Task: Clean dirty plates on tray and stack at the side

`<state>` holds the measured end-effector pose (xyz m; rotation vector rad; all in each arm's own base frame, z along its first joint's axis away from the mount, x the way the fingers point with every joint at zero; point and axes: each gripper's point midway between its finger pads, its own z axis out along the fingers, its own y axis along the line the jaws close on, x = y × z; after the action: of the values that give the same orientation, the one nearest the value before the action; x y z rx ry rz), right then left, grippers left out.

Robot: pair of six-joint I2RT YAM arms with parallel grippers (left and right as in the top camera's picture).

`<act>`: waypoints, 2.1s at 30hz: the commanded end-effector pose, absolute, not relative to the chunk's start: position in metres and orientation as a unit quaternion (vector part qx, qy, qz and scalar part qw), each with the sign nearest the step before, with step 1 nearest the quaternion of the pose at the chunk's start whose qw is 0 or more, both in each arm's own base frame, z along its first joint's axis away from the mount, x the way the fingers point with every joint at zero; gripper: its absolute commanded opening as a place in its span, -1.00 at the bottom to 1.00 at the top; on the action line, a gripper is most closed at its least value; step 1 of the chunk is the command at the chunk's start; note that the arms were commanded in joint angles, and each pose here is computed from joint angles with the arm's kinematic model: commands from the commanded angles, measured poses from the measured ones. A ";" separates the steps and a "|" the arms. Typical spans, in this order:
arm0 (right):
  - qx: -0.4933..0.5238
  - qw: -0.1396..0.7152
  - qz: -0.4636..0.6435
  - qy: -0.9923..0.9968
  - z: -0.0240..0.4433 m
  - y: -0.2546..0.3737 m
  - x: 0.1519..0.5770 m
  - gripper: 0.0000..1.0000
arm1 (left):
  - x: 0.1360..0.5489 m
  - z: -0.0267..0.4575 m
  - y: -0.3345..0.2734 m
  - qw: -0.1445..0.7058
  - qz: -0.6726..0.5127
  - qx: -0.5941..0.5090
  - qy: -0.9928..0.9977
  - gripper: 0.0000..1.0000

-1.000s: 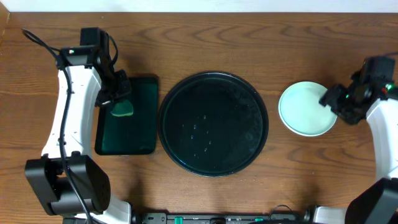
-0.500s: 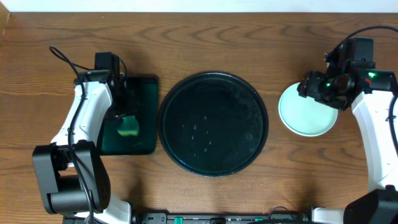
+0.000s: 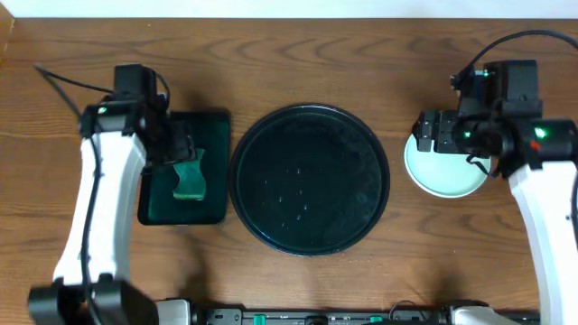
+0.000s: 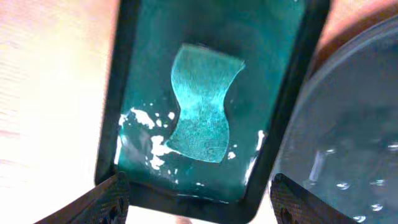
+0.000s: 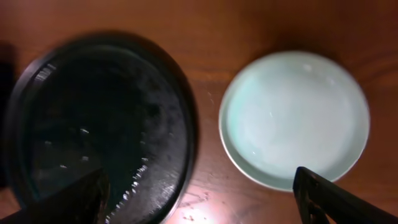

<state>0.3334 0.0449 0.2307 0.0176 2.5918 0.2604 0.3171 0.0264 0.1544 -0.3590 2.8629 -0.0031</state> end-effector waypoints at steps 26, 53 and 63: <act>-0.112 0.448 0.091 0.882 0.335 0.053 0.243 0.98 | 0.316 0.171 0.029 0.151 0.004 -0.122 0.981 0.47; -0.187 0.679 0.040 0.709 0.158 0.057 0.238 0.98 | 0.316 0.171 0.029 0.151 0.004 -0.122 0.981 0.47; -0.187 0.689 0.039 0.699 0.163 0.058 0.238 0.98 | 0.316 0.171 0.029 0.151 0.004 -0.122 0.981 0.48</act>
<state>0.2381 0.0579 0.1630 -0.4073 1.5743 0.0965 0.3155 0.0262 0.1682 -0.3543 2.8185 -0.0062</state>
